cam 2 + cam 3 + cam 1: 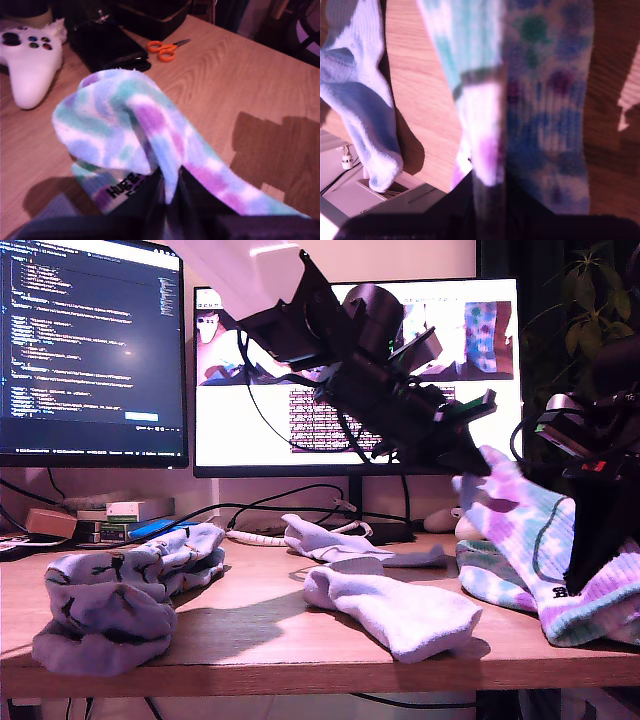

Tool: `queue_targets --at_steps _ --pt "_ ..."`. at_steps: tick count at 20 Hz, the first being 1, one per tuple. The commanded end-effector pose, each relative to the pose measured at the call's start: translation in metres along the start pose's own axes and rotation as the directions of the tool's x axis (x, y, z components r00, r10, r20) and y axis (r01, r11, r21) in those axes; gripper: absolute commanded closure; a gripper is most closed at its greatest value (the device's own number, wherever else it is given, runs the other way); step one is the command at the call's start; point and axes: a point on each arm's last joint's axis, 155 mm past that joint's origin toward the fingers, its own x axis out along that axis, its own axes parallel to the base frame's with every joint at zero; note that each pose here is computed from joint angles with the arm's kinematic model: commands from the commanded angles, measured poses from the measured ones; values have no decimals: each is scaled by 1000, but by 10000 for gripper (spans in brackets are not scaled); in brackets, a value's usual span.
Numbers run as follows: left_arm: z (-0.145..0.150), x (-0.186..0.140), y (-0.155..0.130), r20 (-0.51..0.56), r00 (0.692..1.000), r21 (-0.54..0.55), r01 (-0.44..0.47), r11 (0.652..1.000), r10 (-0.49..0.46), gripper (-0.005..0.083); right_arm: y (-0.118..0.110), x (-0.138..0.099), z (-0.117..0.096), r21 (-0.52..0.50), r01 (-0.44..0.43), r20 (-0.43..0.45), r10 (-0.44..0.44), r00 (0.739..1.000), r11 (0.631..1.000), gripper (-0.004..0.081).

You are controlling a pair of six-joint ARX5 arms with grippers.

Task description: Pair up the socks based on colour and pattern, by placing them on top of one another

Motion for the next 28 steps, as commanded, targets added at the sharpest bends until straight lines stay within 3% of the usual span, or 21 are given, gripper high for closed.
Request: queue_targets --at_steps 1,4,9,13,14,20,28 --pt "-28 17 13 -31 999 -9 -20 1000 20 794 -1 1 -6 18 1 -21 -1 1000 1000 765" --pt "-45 22 16 -70 997 -25 -22 999 20 794 -1 1 -7 20 2 -26 -2 1000 1000 765" --pt "-44 22 19 -64 997 -21 -36 999 34 794 -1 1 -10 26 2 -36 -1 999 1000 741" --pt "-46 23 17 -73 997 -22 -34 999 32 794 -1 1 -10 34 3 -35 -2 999 999 428" --pt "-46 23 17 -74 997 -23 -34 999 32 794 -1 1 -9 33 3 -32 -2 999 999 403" --pt "-46 23 17 -74 997 -19 -33 999 31 794 0 -2 -19 75 9 -67 -4 998 997 399" --pt "-46 27 -7 -72 997 36 34 999 -31 781 8 -30 -11 36 55 20 -56 998 998 399"
